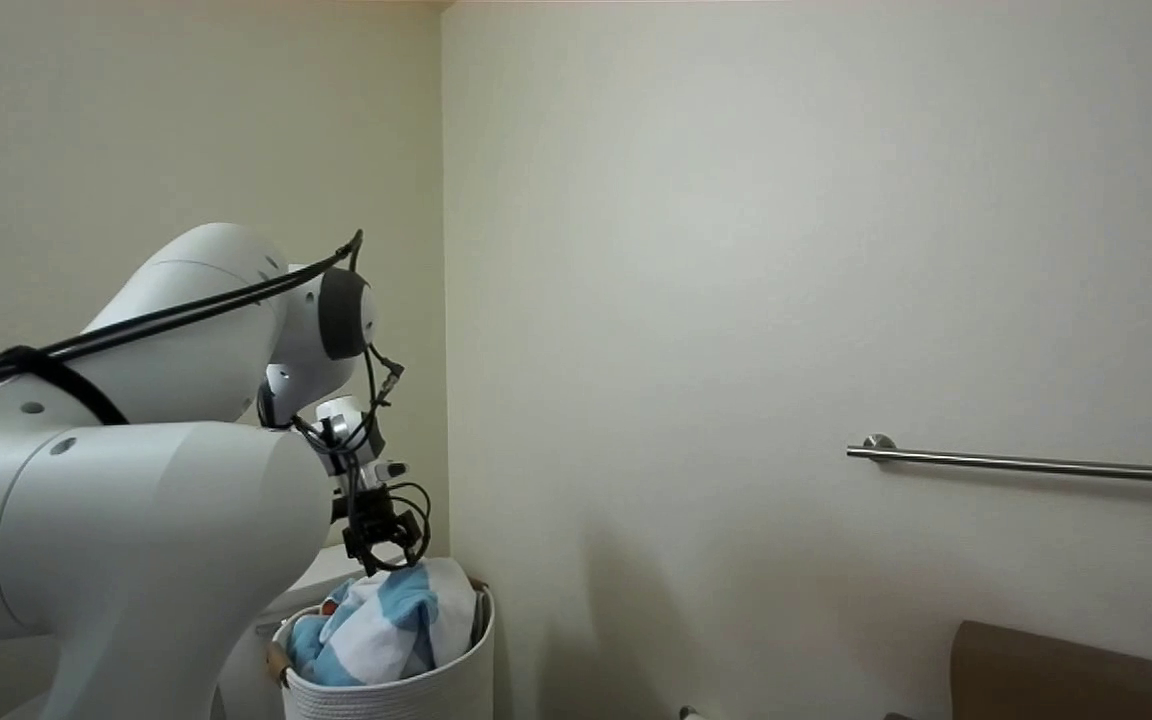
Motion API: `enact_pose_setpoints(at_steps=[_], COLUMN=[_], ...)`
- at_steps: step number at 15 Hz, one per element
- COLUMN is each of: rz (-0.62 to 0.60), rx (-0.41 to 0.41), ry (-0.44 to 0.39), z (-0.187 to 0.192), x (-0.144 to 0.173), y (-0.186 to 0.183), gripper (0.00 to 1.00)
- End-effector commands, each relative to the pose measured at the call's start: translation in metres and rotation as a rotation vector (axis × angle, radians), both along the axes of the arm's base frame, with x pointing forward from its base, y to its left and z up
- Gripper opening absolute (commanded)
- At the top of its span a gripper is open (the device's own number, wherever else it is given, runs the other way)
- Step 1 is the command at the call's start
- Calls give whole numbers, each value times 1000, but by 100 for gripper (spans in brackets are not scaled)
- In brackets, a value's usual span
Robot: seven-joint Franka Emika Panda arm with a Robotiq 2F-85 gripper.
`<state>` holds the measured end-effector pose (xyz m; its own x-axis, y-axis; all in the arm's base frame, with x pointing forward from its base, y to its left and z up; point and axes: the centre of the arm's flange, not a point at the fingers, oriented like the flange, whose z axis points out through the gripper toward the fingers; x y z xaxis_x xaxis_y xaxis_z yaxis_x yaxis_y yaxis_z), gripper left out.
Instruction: Pick up the cloth and put it on the sofa
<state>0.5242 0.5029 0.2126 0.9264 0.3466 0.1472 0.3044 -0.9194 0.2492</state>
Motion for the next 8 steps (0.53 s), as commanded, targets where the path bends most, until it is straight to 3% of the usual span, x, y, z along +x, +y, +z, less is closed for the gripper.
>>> enact_pose_setpoints(at_steps=[1, 3, 5, 8], rz=[-20, -41, -88, -112], rx=[13, 38, 143, 180], ry=[36, 47, 65, 61], z=[-31, -50, -64, -68], x=[9, 6, 4, 7], y=[7, 3, -9, -21], gripper=[100, 100, 100, 100])
